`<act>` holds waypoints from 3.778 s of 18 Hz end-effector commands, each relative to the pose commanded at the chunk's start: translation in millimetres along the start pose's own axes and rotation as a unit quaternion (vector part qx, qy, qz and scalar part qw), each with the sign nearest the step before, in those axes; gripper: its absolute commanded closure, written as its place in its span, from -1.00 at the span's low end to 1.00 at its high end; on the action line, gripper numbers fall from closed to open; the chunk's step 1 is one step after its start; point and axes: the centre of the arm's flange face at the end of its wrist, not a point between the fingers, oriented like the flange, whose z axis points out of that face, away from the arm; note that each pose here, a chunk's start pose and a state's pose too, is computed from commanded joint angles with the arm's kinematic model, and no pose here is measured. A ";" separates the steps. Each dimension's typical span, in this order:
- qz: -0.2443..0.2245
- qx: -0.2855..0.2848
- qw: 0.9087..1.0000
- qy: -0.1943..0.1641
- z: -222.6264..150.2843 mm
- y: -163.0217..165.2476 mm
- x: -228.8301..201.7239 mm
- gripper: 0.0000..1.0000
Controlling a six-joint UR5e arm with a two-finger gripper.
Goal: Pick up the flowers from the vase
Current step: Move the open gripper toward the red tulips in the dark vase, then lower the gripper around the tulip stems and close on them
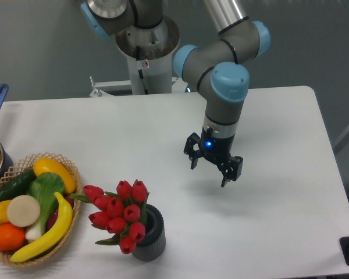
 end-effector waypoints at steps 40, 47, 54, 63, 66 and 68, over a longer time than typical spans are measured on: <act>0.029 0.315 0.933 0.173 65.8 -87.5 13.9 -1.00; 0.039 0.323 0.930 0.169 63.2 -95.7 10.6 0.43; 0.044 0.326 0.931 0.157 54.8 -101.1 -3.7 1.00; 0.034 0.328 0.932 0.153 44.5 -101.5 -10.6 1.00; 0.023 0.328 0.932 0.153 37.3 -106.9 -14.2 1.00; 0.006 0.328 0.932 0.153 27.1 -115.4 -21.2 1.00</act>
